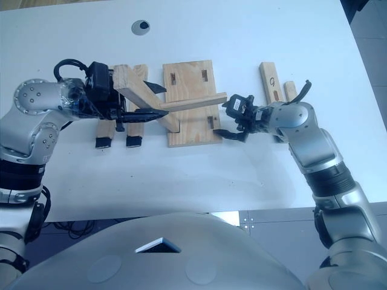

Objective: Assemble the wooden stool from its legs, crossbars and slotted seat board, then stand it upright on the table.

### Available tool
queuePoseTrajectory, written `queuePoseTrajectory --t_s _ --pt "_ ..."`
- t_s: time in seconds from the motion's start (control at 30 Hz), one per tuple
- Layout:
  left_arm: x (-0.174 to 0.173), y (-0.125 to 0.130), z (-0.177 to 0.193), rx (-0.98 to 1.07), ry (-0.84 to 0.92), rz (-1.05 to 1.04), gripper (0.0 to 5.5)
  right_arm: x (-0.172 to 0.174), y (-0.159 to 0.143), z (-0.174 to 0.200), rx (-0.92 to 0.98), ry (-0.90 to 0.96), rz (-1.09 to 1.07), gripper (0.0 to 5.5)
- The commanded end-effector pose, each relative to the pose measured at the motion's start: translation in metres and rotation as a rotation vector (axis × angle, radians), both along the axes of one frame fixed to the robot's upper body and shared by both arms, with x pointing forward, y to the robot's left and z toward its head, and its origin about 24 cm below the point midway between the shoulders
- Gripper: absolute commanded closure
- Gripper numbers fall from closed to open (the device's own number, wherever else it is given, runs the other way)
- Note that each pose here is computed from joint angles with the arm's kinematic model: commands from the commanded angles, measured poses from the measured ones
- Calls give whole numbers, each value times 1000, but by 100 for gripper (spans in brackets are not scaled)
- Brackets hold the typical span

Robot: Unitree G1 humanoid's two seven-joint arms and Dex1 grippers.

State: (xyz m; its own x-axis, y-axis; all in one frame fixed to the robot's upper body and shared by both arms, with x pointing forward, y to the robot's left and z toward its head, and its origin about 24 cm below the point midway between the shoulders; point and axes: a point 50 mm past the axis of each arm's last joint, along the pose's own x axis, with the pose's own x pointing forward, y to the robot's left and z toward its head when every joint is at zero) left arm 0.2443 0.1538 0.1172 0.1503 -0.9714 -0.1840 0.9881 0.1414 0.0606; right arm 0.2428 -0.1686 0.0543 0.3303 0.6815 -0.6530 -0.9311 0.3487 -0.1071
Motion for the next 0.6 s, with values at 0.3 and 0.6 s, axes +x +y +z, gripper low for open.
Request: queuePoseTrajectory --t_s 0.3,0.6 --pt "-17 15 -74 194 329 67 349 -34 -7 -48 -81 249 -40 151" --pt "2 23 -45 83 282 172 262 -29 -4 -47 -60 233 -55 151"
